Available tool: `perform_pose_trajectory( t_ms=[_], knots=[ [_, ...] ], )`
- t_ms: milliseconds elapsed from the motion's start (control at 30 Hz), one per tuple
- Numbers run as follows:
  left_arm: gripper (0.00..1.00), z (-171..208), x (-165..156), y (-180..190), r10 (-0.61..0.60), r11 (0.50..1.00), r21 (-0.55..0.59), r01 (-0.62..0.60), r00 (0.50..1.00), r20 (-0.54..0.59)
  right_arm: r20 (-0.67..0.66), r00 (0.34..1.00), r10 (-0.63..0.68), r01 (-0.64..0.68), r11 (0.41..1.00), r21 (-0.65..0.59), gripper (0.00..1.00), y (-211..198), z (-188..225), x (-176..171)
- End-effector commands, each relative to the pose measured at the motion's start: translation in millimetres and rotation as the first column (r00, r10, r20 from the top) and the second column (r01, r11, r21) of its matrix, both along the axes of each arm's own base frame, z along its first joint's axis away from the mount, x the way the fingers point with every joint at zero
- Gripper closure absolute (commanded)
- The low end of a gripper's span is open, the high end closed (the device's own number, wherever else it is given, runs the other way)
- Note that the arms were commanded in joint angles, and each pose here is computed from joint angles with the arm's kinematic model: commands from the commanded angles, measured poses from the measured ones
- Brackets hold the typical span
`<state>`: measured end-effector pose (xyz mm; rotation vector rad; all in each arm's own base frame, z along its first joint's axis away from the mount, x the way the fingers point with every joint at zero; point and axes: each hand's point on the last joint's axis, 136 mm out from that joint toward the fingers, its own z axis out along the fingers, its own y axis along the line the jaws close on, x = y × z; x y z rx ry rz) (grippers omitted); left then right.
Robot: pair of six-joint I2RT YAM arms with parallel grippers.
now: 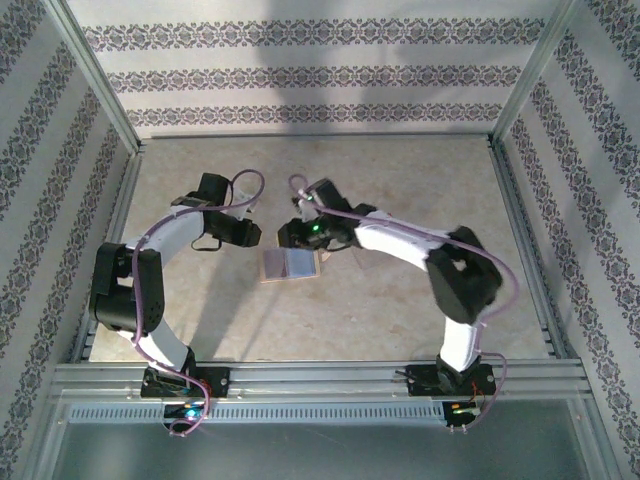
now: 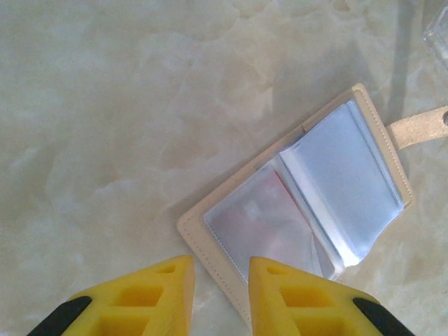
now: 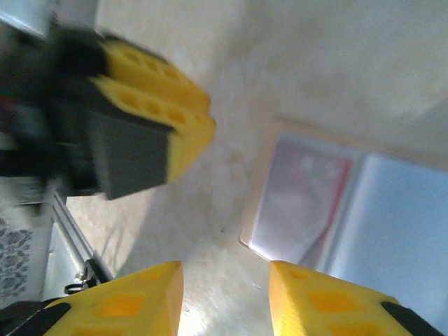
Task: Put the credit cards into the card holder
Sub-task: Flip over the card slot in the card holder, then pick up the credit card from the storage box.
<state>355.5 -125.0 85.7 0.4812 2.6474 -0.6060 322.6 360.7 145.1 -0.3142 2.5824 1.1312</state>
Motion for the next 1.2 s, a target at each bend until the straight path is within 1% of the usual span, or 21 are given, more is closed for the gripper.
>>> perform_pose_trajectory(
  t_ms=[0,67,100,167,233,333,433,500,533,567,600,667,867,1000,1167],
  knots=[
    [0.73,29,7,-14,-0.061,0.998,-0.020,0.064,0.991,0.120,0.082,0.996,-0.044,0.063,0.966,-0.253,0.59,-74,-7,8],
    [0.74,42,7,-26,-0.084,0.995,-0.040,0.090,0.988,0.131,0.120,0.991,-0.064,0.104,0.925,-0.365,0.54,-112,-6,12],
    [0.76,48,7,-31,-0.095,0.994,-0.045,0.102,0.986,0.138,0.143,0.987,-0.074,0.126,0.909,-0.398,0.51,-127,-2,14],
    [0.83,60,9,-42,-0.105,0.992,-0.048,0.113,0.983,0.152,0.195,0.977,-0.086,0.172,0.860,-0.481,0.42,-160,2,18],
    [0.87,66,12,-55,-0.123,0.990,-0.053,0.132,0.980,0.158,0.231,0.969,-0.086,0.200,0.822,-0.533,0.33,-185,6,21],
    [0.91,72,17,-81,-0.173,0.981,-0.055,0.184,0.971,0.163,0.269,0.959,-0.093,0.242,0.767,-0.594,0.30,-219,14,26],
    [0.94,73,24,-112,-0.215,0.972,-0.060,0.226,0.966,0.141,0.298,0.950,-0.096,0.268,0.738,-0.619,0.28,-246,20,32],
    [0.95,73,26,-137,-0.246,0.962,-0.086,0.259,0.959,0.138,0.304,0.947,-0.106,0.281,0.730,-0.623,0.28,-261,17,36],
    [0.98,73,27,-151,-0.263,0.955,-0.104,0.279,0.954,0.142,0.299,0.947,-0.117,0.286,0.730,-0.621,0.28,-268,14,38],
    [1.00,74,29,-165,-0.280,0.949,-0.110,0.297,0.948,0.149,0.294,0.946,-0.135,0.296,0.730,-0.616,0.28,-275,10,40],
    [1.00,71,29,-177,-0.301,0.943,-0.104,0.317,0.943,0.145,0.287,0.946,-0.154,0.303,0.738,-0.602,0.28,-278,8,41],
    [1.00,65,28,-200,-0.340,0.931,-0.097,0.352,0.933,0.120,0.280,0.945,-0.170,0.307,0.756,-0.578,0.29,-278,4,43],
    [1.00,45,23,-257,-0.407,0.903,-0.124,0.412,0.911,0.063,0.272,0.945,-0.181,0.311,0.757,-0.575,0.30,-280,-18,45],
    [1.00,30,13,-281,-0.455,0.881,-0.130,0.456,0.890,0.036,0.249,0.953,-0.171,0.289,0.758,-0.584,0.31,-280,-34,42],
    [1.00,4,14,-287,-0.449,0.889,-0.111,0.445,0.894,-0.008,0.230,0.954,-0.193,0.295,0.737,-0.608,0.33,-288,-43,47]
  ],
)
